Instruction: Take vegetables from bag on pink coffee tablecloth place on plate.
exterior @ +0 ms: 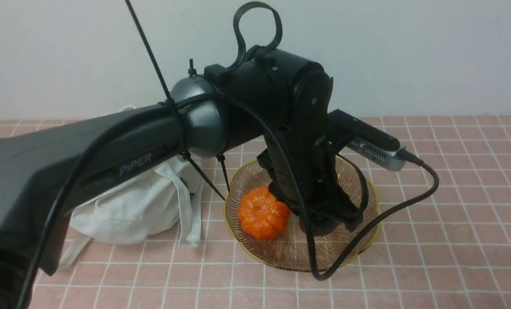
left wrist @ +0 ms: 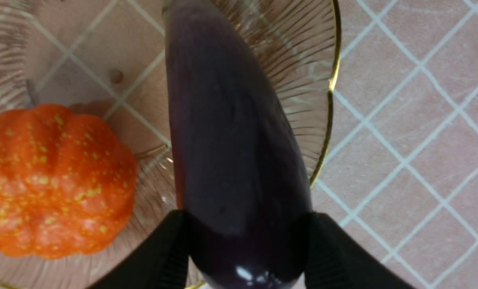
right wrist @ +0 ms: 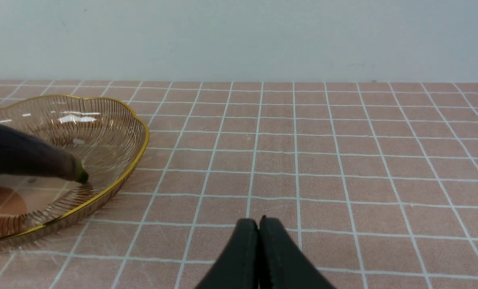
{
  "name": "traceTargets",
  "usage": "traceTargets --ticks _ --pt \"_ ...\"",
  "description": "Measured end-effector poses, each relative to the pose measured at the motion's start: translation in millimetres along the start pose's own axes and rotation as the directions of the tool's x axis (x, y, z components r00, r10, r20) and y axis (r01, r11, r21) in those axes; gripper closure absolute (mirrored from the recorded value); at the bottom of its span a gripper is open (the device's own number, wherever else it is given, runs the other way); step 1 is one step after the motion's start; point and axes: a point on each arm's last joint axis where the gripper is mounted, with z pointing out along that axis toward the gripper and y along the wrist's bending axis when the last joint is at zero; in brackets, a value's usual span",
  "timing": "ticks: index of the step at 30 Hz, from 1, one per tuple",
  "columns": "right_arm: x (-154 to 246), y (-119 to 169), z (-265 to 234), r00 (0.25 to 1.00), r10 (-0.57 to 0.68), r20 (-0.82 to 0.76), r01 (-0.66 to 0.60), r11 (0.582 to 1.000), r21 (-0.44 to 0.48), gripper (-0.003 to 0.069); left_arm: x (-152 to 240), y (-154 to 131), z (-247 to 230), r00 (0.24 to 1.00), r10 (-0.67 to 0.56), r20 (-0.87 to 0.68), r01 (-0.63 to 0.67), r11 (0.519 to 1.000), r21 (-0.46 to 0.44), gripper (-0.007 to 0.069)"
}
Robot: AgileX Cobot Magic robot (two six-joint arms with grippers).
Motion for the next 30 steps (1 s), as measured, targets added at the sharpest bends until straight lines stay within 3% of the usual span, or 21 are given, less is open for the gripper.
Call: traceTargets --ticks 1,8,11,13,14,16,18,19,22,26,30 --pt "0.0 0.0 0.0 1.000 0.000 0.000 0.000 1.000 0.000 0.0673 0.0 0.1 0.0 1.000 0.000 0.000 0.000 1.000 -0.001 0.0272" --pt "0.0 0.0 0.0 1.000 0.000 0.000 0.000 1.000 0.000 0.0673 3.1 6.0 1.9 0.998 -0.029 -0.049 0.026 0.998 -0.065 0.0020" --pt "0.0 0.0 0.0 1.000 0.000 0.000 0.000 1.000 0.000 0.0673 1.5 11.6 -9.1 0.996 -0.064 -0.070 0.054 0.989 -0.138 0.0019" --pt "0.0 0.0 0.0 1.000 0.000 0.000 0.000 1.000 0.000 0.0673 -5.1 17.0 -29.3 0.998 -0.069 -0.009 0.065 0.976 -0.210 0.0127" --pt "0.0 0.0 0.0 1.000 0.000 0.000 0.000 1.000 0.000 0.0673 -5.4 17.1 -33.9 0.998 -0.069 0.002 0.068 0.974 -0.214 0.0139" --pt "0.0 0.0 0.0 1.000 0.000 0.000 0.000 1.000 0.000 0.0673 -1.9 17.7 -70.0 0.995 -0.066 0.080 0.084 0.965 -0.248 0.0356" --pt "0.0 0.0 0.0 1.000 0.000 0.000 0.000 1.000 0.000 0.0673 4.8 15.7 -105.8 0.985 -0.060 0.159 0.100 0.962 -0.253 0.0512" --pt "0.0 0.0 0.0 1.000 0.000 0.000 0.000 1.000 0.000 0.0673 5.7 15.4 -110.1 0.984 -0.060 0.170 0.102 0.962 -0.252 0.0524" --pt "0.0 0.0 0.0 1.000 0.000 0.000 0.000 1.000 0.000 0.0673 38.7 9.2 -191.4 0.930 -0.093 0.355 0.182 0.957 -0.226 0.0621" --pt "0.0 0.0 0.0 1.000 0.000 0.000 0.000 1.000 0.000 0.0673 71.2 5.8 -226.2 0.897 -0.116 0.427 0.219 0.955 -0.201 0.0630" --pt "0.0 0.0 0.0 1.000 0.000 0.000 0.000 1.000 0.000 0.0673 119.0 2.2 -244.5 0.817 -0.116 0.565 0.239 0.960 -0.148 0.0630"
